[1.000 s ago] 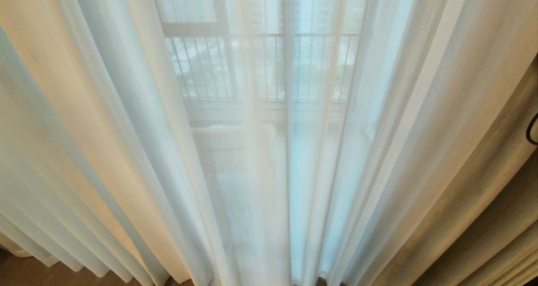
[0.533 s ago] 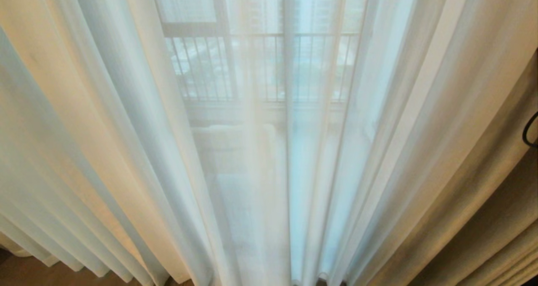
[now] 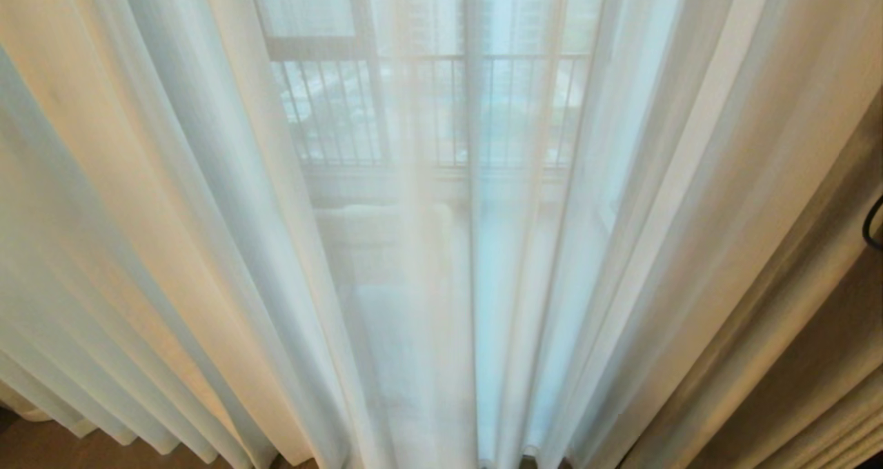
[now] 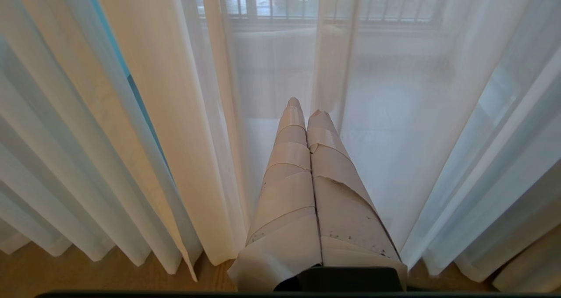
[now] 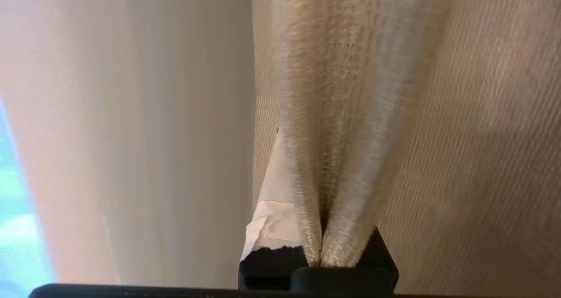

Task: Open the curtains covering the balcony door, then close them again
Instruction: Pull the outer curtains open on both sides

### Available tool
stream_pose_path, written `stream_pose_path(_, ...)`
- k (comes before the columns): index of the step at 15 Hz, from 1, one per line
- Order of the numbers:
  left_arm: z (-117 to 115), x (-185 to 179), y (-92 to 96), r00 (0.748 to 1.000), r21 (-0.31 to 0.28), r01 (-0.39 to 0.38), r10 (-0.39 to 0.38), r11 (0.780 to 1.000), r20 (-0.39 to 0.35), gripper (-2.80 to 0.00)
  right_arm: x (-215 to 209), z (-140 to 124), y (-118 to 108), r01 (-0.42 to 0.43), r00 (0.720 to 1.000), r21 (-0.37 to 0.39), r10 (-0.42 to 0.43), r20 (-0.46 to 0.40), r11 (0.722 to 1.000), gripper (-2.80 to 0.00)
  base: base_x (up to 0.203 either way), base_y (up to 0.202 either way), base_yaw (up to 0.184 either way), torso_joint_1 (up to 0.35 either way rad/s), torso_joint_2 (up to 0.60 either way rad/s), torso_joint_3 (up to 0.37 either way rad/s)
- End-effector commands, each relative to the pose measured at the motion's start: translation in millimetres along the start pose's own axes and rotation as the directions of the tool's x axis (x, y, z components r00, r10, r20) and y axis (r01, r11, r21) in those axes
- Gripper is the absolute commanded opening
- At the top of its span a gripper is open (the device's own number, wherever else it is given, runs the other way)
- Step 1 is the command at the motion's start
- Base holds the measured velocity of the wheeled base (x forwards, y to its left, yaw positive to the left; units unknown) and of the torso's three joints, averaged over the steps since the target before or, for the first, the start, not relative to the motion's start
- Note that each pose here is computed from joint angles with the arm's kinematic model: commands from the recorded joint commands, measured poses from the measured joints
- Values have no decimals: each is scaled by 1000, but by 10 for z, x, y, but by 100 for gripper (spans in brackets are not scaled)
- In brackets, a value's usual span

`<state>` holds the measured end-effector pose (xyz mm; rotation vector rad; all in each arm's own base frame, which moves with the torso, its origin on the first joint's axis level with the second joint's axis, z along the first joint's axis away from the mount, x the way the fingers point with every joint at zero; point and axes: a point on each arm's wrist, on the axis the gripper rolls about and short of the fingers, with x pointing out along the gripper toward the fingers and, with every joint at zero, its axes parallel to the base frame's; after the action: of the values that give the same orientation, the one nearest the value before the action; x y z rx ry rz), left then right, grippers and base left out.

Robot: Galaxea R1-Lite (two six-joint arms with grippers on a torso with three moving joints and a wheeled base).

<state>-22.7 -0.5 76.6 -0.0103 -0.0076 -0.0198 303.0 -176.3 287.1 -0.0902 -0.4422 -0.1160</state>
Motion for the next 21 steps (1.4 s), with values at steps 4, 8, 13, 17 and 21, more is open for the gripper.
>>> stream_pose_path(4, -1, 0, 0, 1000, 0, 0, 0, 1000, 0, -280, -143, 261, 98, -10, 999, -15, 11, 45, 1000, -280, 0, 0, 0, 0, 0, 0)
stream_pose_path(8, -1, 0, 0, 1000, 0, 0, 0, 1000, 0, -280, -277, 562, 230, -27, 995, -22, 29, 100, 999, -280, 0, 0, 0, 0, 0, 0)
stream_pose_path(13, -1, 0, 0, 1000, 0, -1, 1, 1000, 0, -280, -524, 972, 567, -105, 979, 20, 100, 178, 994, -280, 0, 0, 0, 0, 0, 0)
stream_pose_path(17, -1, 0, 0, 1000, 0, 0, 0, 1000, 0, -280, -657, 1107, 930, -222, 954, 55, 205, 218, 973, -280, 0, 0, 0, 0, 0, 0)
stream_pose_path(21, 2, 0, 0, 1000, 0, 0, 0, 1000, 1, -280, -660, 1146, 1318, -350, 911, 23, 335, 241, 936, -280, 0, 0, 0, 0, 0, 0)
